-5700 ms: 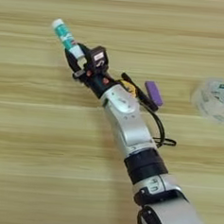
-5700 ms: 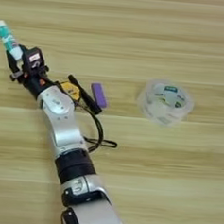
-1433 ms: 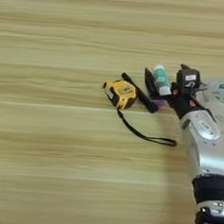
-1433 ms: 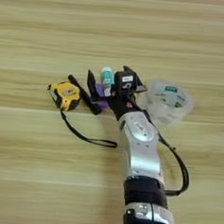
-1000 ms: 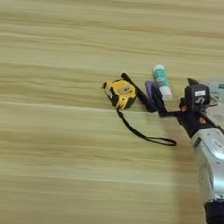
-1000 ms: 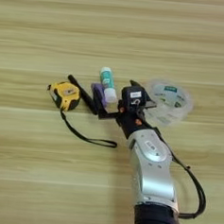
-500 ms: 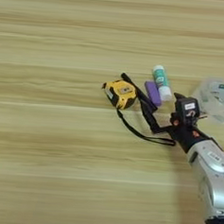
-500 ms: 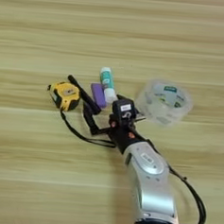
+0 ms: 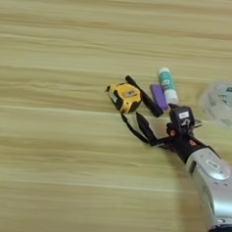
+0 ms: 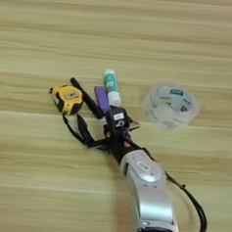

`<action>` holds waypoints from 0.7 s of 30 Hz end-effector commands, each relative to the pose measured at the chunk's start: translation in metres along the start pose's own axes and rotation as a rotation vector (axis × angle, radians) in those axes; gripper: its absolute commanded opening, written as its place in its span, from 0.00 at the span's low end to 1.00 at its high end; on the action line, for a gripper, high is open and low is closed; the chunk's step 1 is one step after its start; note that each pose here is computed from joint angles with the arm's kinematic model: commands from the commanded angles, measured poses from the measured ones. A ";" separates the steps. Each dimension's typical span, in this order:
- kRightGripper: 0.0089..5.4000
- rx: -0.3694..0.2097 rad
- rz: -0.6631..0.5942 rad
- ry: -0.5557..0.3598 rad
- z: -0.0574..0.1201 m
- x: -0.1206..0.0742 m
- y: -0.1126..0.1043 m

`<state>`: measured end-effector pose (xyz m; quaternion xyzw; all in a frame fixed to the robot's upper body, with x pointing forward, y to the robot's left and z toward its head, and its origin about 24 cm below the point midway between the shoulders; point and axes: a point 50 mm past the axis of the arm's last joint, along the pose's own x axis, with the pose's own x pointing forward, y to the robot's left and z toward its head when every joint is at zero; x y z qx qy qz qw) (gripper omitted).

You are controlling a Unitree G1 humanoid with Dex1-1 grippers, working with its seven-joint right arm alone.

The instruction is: Move the objects on the table

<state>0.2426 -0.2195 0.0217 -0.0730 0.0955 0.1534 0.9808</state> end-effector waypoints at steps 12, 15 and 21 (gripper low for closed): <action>0.99 0.029 -0.049 -0.016 0.009 0.008 -0.013; 0.99 0.065 -0.041 -0.003 0.004 0.011 -0.013; 0.99 0.142 -0.008 0.010 0.000 0.015 -0.010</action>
